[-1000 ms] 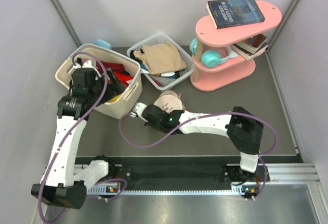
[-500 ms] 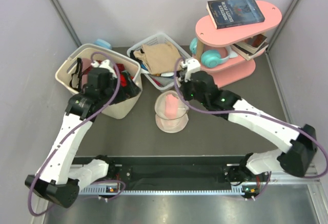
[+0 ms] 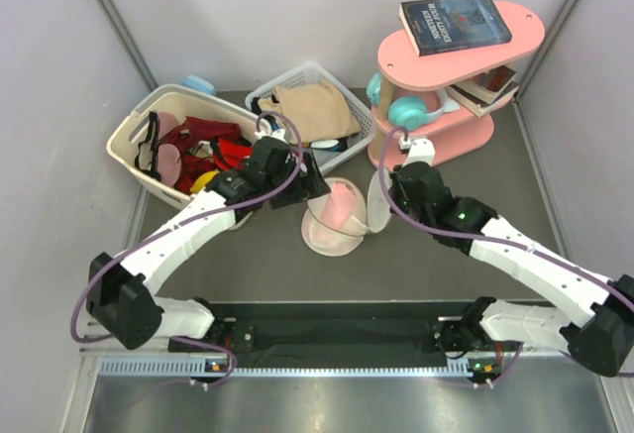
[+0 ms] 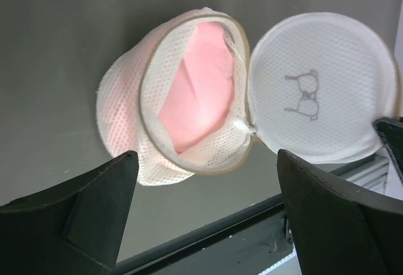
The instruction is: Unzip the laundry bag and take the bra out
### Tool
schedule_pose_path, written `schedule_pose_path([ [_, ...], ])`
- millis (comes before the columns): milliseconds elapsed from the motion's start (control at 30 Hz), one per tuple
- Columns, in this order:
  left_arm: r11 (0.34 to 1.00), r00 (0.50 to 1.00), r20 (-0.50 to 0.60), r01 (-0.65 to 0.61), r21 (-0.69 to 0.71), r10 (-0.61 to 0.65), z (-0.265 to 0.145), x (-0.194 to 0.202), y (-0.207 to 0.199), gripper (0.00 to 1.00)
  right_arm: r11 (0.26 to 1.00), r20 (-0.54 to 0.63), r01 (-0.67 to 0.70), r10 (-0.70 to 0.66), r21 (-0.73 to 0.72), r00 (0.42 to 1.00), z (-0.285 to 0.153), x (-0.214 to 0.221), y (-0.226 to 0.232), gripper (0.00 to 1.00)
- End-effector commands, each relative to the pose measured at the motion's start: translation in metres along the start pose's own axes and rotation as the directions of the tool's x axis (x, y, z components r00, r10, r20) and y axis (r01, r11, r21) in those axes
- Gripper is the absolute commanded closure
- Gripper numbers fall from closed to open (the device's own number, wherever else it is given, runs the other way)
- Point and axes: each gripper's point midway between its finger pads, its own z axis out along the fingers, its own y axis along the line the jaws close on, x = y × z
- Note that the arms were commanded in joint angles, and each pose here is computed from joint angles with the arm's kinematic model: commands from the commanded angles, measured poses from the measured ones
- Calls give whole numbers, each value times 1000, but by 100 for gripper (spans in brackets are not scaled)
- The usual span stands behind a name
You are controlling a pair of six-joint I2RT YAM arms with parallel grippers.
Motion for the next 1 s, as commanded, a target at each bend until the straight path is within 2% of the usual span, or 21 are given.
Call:
schedule_pose_path([
  [0, 987, 998, 41, 47, 152, -53, 17, -10, -34, 5, 976, 35, -102, 97, 194, 995, -17, -1, -48, 84],
  [67, 985, 998, 35, 55, 161, -61, 24, -9, -38, 4, 969, 41, -114, 107, 217, 993, -22, -1, -57, 80],
  [100, 986, 998, 22, 56, 157, -60, 30, -5, -38, 5, 967, 39, -114, 107, 230, 993, -24, -1, -61, 68],
  [167, 985, 998, 16, 55, 162, -59, 35, -3, -41, 5, 964, 66, -133, 120, 232, 991, -32, -10, -64, 54],
  [200, 986, 999, 7, 51, 159, -53, 40, 0, -42, 5, 964, 75, -129, 114, 233, 991, -35, -15, -65, 42],
  [300, 987, 999, -9, 42, 156, -41, 47, 4, -44, 5, 975, 109, -124, 105, 182, 989, -42, -31, -58, 27],
  [367, 988, 999, -20, 31, 154, -29, 52, 7, -46, 4, 985, 127, -120, 104, 125, 986, -40, -38, -48, 21],
  [400, 989, 999, -34, 29, 146, -25, 58, 10, -46, 5, 993, 101, -111, 106, 46, 989, -37, -35, -33, 18],
  [467, 990, 998, -53, 22, 142, -15, 63, 15, -48, 5, 993, 75, -115, 116, -24, 990, -24, -29, -19, 17],
  [500, 991, 998, -66, 23, 133, -14, 68, 18, -47, 5, 987, 30, -114, 118, -109, 993, -20, -22, -3, 17],
  [700, 997, 992, -125, 15, 78, -5, 79, 32, -42, 4, 950, -197, -173, 123, -258, 973, 23, 33, 28, 18],
  [800, 999, 990, -137, 19, 51, -12, 78, 38, -33, 4, 935, -249, -205, 133, -291, 960, 38, 50, 35, 18],
  [967, 999, 992, -125, 24, 28, -21, 79, 40, -25, 4, 938, -299, -243, 165, -249, 940, 59, 66, 27, 15],
])
